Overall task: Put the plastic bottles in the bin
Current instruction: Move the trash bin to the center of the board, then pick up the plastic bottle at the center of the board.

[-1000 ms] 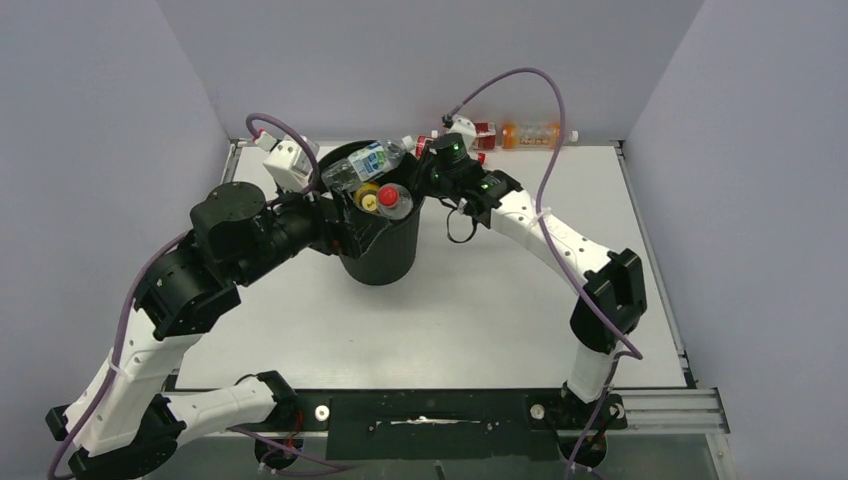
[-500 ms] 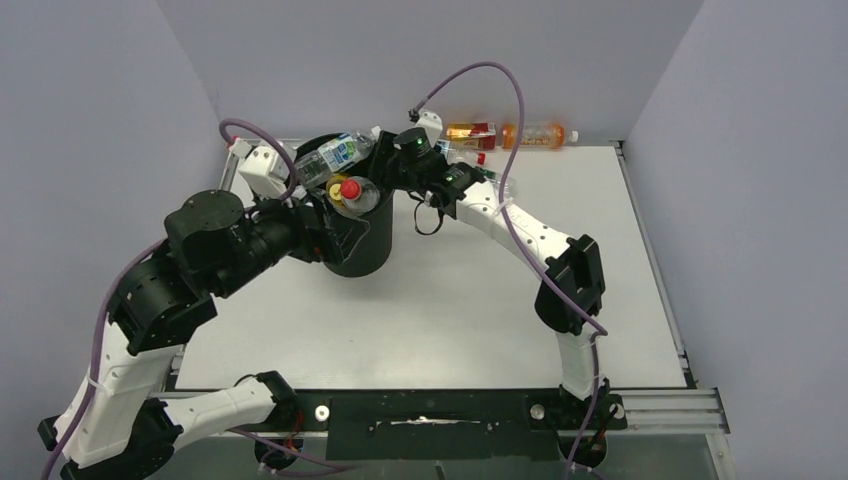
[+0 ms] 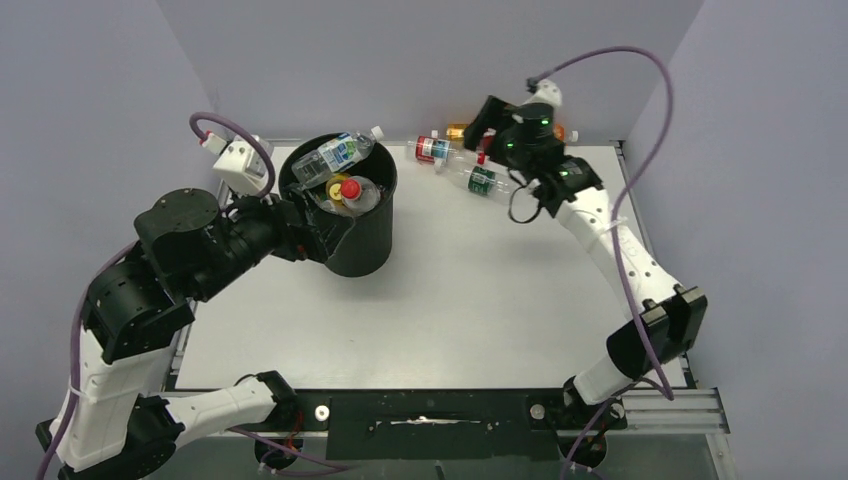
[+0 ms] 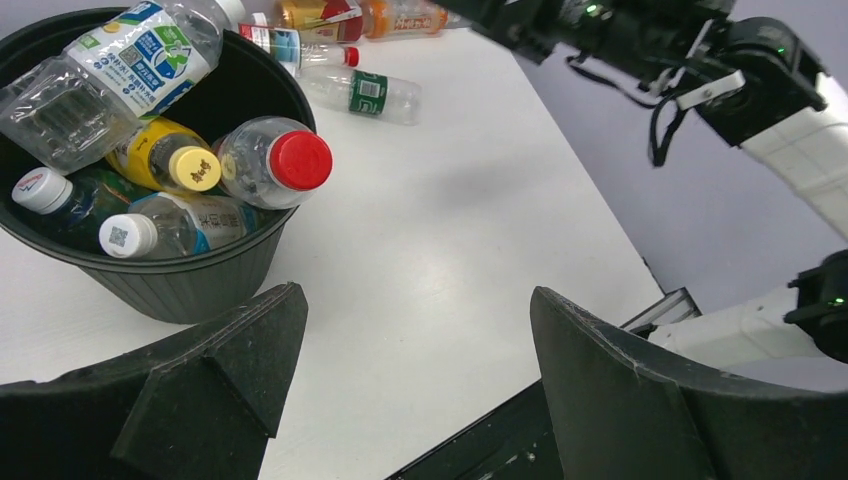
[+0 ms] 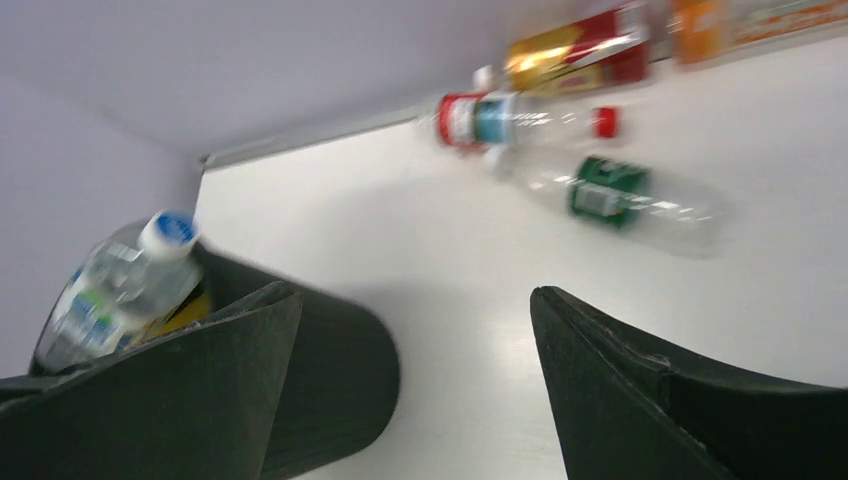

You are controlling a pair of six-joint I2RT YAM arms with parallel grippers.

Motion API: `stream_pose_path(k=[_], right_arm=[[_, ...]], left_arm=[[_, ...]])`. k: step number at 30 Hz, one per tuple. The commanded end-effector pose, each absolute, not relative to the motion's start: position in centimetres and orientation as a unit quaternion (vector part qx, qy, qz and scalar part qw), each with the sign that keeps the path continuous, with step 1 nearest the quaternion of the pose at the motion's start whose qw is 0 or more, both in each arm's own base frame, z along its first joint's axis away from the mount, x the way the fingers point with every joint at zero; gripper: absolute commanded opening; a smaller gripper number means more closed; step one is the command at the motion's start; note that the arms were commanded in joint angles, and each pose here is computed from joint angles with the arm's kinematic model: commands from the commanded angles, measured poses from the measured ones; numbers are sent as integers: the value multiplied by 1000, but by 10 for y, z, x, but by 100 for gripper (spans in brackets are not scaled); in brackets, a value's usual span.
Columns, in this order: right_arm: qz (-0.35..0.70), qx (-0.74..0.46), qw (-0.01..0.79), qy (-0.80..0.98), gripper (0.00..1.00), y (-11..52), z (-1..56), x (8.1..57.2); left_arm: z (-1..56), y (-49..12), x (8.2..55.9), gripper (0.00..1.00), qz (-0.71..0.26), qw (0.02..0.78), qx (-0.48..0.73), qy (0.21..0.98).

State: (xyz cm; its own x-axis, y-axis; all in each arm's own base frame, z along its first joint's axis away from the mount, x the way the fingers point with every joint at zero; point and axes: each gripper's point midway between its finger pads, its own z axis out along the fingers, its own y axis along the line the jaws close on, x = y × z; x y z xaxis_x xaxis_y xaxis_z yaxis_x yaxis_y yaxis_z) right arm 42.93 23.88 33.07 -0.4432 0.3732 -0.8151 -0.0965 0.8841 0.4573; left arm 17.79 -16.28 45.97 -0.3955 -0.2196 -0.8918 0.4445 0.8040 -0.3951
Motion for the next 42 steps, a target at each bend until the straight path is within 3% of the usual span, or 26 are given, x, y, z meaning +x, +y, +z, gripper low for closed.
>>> stream_pose_path(k=[1, 5, 15, 26, 34, 42], right_arm=[[216, 110, 530, 812, 88, 160, 315, 460], [215, 104, 521, 819, 88, 120, 282, 484], [207, 104, 504, 832, 88, 73, 207, 550], [261, 85, 505, 818, 88, 79, 156, 608], [275, 62, 477, 833, 86, 98, 120, 616], [266, 10, 454, 850, 77, 139, 111, 581]], left_arm=[[460, -161, 185, 83, -290, 549, 59, 782], [450, -164, 186, 89, -288, 537, 62, 791], [420, -157, 187, 90, -253, 507, 44, 823], [428, -165, 192, 90, -254, 500, 43, 827], [420, -174, 195, 90, -262, 491, 49, 829], [413, -184, 198, 90, -274, 489, 58, 826]])
